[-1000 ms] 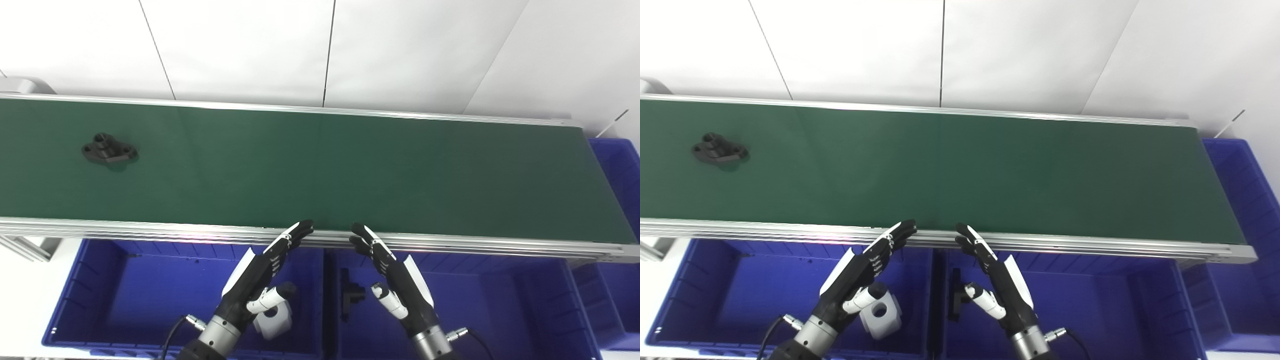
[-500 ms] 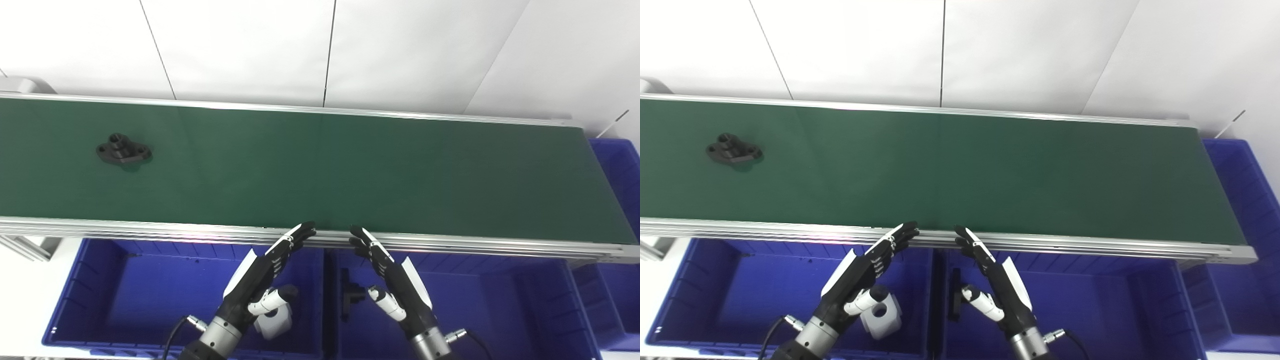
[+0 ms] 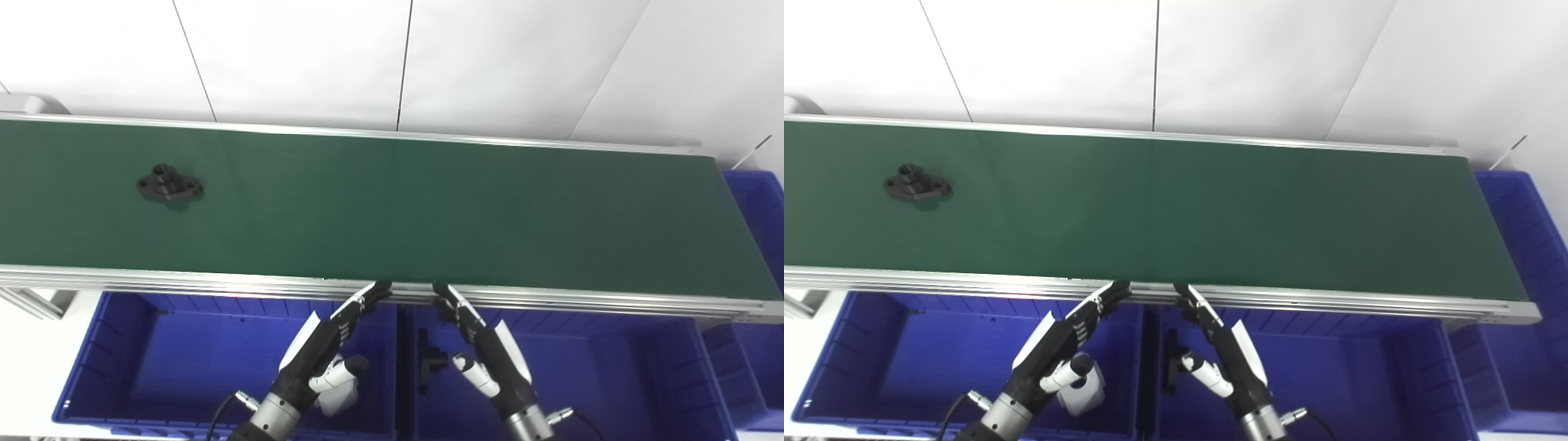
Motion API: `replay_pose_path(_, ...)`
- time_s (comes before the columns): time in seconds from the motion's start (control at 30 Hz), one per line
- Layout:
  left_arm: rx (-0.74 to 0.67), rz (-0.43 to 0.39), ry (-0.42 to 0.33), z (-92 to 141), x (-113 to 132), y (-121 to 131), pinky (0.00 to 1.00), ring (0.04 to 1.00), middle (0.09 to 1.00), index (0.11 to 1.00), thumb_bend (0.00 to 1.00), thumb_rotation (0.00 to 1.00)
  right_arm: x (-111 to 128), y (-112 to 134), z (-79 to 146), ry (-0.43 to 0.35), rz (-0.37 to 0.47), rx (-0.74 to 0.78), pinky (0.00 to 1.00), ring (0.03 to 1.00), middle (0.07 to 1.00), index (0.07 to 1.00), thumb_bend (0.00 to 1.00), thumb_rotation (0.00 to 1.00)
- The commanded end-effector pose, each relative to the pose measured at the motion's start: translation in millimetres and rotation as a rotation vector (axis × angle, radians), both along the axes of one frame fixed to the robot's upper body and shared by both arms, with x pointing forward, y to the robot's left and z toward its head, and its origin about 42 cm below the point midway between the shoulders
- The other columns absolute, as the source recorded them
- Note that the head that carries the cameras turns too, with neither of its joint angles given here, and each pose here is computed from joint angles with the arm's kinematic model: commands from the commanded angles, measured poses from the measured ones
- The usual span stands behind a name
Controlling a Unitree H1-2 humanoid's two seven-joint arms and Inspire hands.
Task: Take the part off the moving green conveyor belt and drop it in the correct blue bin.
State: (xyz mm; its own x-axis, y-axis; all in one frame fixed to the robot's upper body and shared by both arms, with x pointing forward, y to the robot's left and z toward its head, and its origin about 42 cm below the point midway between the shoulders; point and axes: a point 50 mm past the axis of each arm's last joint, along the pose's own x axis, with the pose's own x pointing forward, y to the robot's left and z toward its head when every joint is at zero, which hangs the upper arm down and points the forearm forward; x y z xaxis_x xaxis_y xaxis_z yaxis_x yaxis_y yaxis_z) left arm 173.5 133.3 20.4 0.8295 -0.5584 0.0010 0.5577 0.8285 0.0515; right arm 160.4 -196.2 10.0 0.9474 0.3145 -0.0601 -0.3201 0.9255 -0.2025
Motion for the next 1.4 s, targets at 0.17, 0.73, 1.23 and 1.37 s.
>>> replay_pose_path(0.17, -0.008, 0.004, -0.036, -2, 13, -3, 0.90, 0.925, 0.896, 0.880, 0.84, 0.83, 11, 0, -2, -0.031, 0.005, 0.020, 0.83, 0.890, 0.931, 0.913, 0.94, 0.94)
replay_pose_path(0.73, 0.031, -0.010, -0.016, -13, 17, -13, 0.86, 0.908, 0.879, 0.872, 0.88, 0.81, 14, -11, -12, -0.015, -0.018, -0.031, 0.80, 0.877, 0.923, 0.900, 0.94, 0.95)
replay_pose_path(1.23, 0.023, -0.003, -0.044, -7, 17, -21, 0.84, 0.889, 0.870, 0.872, 0.87, 0.79, 11, -17, 5, -0.134, -0.031, -0.106, 0.77, 0.872, 0.930, 0.910, 0.91, 0.95)
replay_pose_path(1.37, 0.020, -0.004, -0.053, -4, 14, -19, 0.85, 0.894, 0.876, 0.879, 0.86, 0.79, 13, -16, 31, -0.372, -0.007, -0.221, 0.77, 0.888, 0.956, 0.926, 0.82, 0.94)
